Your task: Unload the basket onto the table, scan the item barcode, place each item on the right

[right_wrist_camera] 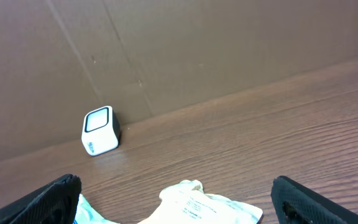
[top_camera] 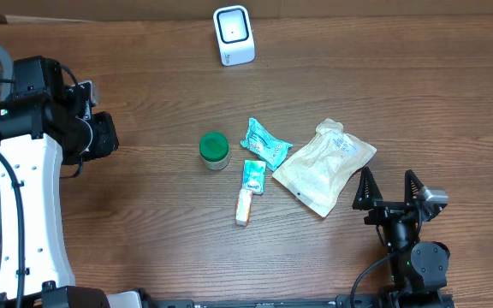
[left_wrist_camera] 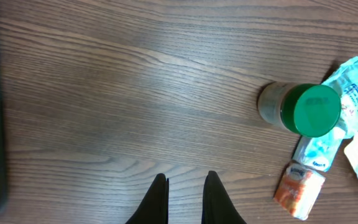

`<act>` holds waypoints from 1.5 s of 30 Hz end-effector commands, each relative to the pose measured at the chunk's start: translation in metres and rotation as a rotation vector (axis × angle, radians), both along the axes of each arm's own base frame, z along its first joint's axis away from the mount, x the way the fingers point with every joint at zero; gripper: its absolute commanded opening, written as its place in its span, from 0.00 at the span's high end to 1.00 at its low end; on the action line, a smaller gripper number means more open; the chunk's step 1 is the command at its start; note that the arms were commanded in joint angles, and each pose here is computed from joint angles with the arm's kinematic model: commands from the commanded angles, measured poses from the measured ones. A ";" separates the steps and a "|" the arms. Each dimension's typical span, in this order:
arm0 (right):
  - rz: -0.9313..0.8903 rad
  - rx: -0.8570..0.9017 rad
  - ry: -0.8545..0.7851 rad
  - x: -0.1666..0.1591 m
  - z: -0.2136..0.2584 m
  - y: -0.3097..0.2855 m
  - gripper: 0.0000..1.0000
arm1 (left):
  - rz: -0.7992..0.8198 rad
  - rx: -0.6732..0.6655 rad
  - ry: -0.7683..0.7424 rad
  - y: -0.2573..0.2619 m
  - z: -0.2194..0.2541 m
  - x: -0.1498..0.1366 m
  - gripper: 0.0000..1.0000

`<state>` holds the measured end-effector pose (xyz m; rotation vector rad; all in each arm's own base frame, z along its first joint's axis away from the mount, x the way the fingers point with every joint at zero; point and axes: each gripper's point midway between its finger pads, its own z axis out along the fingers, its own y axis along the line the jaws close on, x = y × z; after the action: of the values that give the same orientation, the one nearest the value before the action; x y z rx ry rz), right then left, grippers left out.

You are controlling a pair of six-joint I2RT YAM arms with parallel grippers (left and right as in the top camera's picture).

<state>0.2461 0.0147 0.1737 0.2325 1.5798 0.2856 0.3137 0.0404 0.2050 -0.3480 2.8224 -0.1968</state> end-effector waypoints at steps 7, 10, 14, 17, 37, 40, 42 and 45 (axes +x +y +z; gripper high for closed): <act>-0.011 -0.004 0.003 0.000 -0.003 -0.002 0.00 | -0.021 -0.097 -0.006 -0.019 0.000 0.002 0.96; -0.011 -0.004 0.003 0.000 -0.003 -0.002 0.00 | -0.043 -0.180 -0.018 -0.033 0.004 0.002 0.96; -0.011 -0.004 0.002 0.000 -0.003 -0.002 0.00 | -0.120 -0.448 -0.073 -0.076 0.026 0.005 0.96; -0.011 -0.004 0.003 0.000 -0.003 -0.002 0.00 | -0.169 -0.622 -0.109 -0.101 0.046 0.005 0.96; -0.011 -0.004 0.003 0.000 -0.003 -0.002 0.00 | 0.127 -0.944 0.076 -0.123 0.072 0.000 0.96; -0.011 -0.004 0.003 0.000 -0.003 -0.002 0.00 | 0.127 -0.944 0.076 -0.123 0.072 0.000 0.96; -0.011 -0.004 0.003 0.000 -0.003 -0.002 0.00 | 0.127 -0.943 0.075 -0.123 0.072 0.001 0.96; -0.011 -0.004 0.003 0.000 -0.003 -0.002 0.00 | 0.127 -0.943 0.075 -0.123 0.072 0.001 0.96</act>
<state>0.2461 0.0147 0.1737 0.2328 1.5798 0.2859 0.3152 -0.0783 0.2769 -0.7126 2.5585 -1.4667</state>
